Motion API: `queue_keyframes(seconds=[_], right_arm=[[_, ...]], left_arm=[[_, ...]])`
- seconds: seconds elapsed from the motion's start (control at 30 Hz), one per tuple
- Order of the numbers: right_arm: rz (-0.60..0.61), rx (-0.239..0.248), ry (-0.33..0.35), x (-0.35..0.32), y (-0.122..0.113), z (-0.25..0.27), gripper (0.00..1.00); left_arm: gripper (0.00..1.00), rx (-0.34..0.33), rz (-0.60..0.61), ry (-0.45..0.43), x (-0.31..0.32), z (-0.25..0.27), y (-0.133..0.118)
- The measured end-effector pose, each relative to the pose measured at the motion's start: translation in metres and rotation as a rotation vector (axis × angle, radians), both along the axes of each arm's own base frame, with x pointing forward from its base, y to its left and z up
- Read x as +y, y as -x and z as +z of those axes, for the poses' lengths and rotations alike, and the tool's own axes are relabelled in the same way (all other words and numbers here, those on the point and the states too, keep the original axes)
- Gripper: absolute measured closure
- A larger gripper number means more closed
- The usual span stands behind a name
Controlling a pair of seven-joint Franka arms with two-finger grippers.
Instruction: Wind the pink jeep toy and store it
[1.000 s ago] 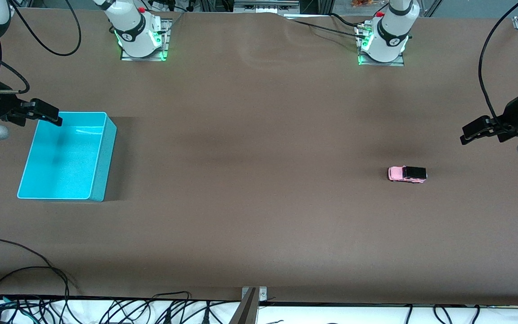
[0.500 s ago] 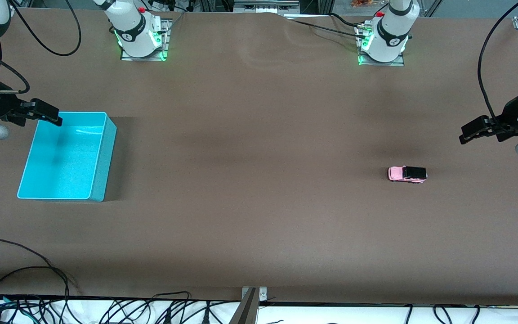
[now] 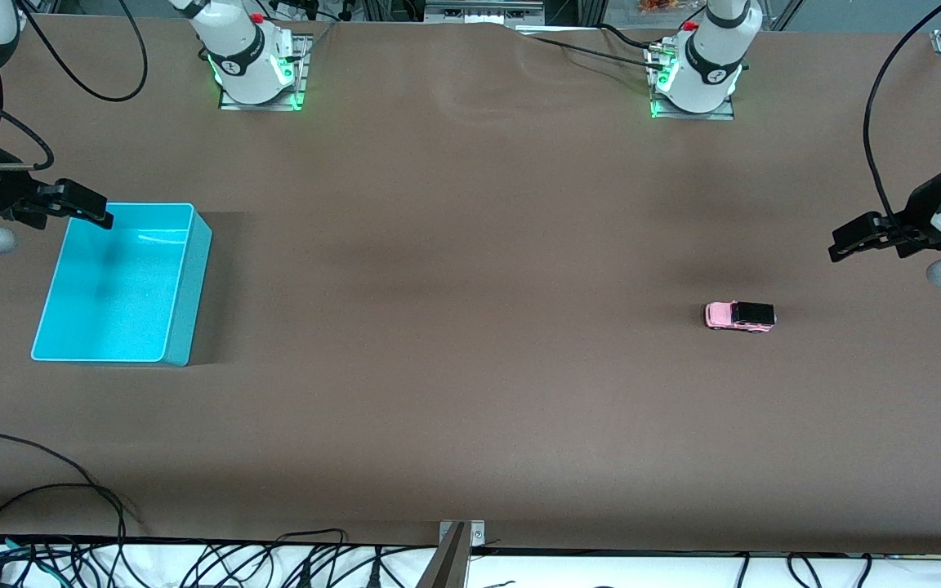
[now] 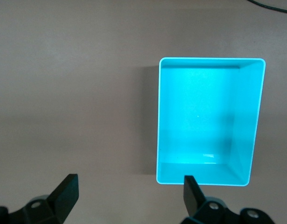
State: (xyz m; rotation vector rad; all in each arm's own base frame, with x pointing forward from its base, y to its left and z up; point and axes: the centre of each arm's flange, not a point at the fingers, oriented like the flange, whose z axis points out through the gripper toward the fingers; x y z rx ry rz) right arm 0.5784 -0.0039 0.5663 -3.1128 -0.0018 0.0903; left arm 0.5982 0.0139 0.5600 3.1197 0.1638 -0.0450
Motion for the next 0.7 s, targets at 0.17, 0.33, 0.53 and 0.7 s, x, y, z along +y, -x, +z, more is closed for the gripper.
queue_keyframes(seconds=[0.17, 0.33, 0.53, 0.7], right_arm=[[0.0, 0.0, 0.0, 0.0, 0.0, 0.0, 0.0], [0.0, 0.0, 0.0, 0.0, 0.0, 0.0, 0.0], [0.0, 0.0, 0.0, 0.0, 0.0, 0.0, 0.0], [0.0, 0.0, 0.0, 0.0, 0.0, 0.0, 0.0]], left_arm=[[0.0, 0.021, 0.09, -0.004, 0.001, -0.011, -0.003], [0.0, 0.05, 0.242, -0.013, 0.001, -0.027, -0.008], [0.0, 0.08, 0.476, -0.032, -0.001, -0.043, -0.013], [0.0, 0.114, 0.673, -0.057, -0.005, -0.06, -0.014]])
